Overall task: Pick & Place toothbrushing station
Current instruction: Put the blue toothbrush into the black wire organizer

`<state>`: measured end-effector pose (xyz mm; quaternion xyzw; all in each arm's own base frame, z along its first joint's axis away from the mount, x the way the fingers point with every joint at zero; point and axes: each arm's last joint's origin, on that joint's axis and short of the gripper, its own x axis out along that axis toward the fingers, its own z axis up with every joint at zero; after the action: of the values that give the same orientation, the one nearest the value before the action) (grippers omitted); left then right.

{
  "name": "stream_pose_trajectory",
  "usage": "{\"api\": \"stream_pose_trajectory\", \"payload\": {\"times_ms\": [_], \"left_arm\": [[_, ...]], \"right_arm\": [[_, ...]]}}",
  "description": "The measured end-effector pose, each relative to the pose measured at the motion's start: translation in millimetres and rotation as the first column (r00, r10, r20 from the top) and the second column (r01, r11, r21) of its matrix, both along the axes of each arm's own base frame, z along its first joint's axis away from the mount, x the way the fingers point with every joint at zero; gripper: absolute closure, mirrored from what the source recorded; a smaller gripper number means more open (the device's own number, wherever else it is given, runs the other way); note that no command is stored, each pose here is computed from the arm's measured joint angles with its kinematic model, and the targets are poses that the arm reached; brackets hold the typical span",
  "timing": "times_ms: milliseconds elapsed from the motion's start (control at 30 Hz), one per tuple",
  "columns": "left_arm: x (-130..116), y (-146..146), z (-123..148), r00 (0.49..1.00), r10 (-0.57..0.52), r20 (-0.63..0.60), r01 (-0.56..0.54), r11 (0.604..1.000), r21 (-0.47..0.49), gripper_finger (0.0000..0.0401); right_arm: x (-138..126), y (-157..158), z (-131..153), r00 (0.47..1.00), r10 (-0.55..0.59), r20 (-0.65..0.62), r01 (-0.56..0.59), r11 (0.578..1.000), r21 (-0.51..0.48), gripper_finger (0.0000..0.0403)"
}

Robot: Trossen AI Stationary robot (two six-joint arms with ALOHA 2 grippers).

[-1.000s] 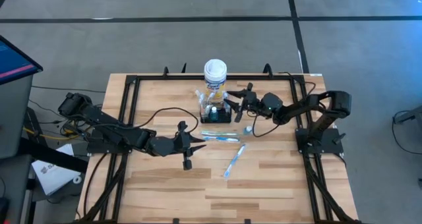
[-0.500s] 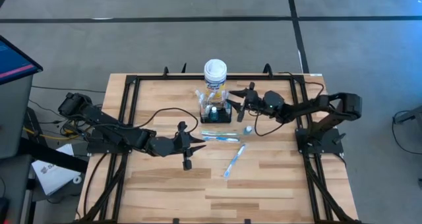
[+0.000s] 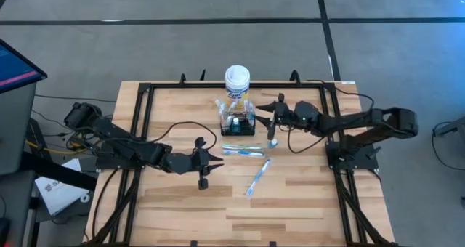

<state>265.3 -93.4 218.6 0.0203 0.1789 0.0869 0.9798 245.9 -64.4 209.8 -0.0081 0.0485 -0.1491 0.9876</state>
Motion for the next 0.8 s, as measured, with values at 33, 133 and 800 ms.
{"api": "stream_pose_trajectory", "payload": {"times_ms": [33,133,800], "left_arm": [[-1,0,-3,1.000,0.005,-0.004,-0.005,1.000,-0.013,0.0335],[-5,2,-14,0.999,-0.009,-0.033,0.008,0.999,-0.035,0.0335],[6,24,-79,0.974,0.131,-0.184,-0.108,0.986,0.128,0.0317]], "right_arm": [[-1,3,1,1.000,0.010,-0.006,-0.010,1.000,0.002,0.0223],[-4,12,4,0.999,0.041,-0.029,-0.041,0.999,0.007,0.0226],[-2,56,9,0.976,0.218,-0.020,-0.219,0.976,-0.005,0.0241]]}}
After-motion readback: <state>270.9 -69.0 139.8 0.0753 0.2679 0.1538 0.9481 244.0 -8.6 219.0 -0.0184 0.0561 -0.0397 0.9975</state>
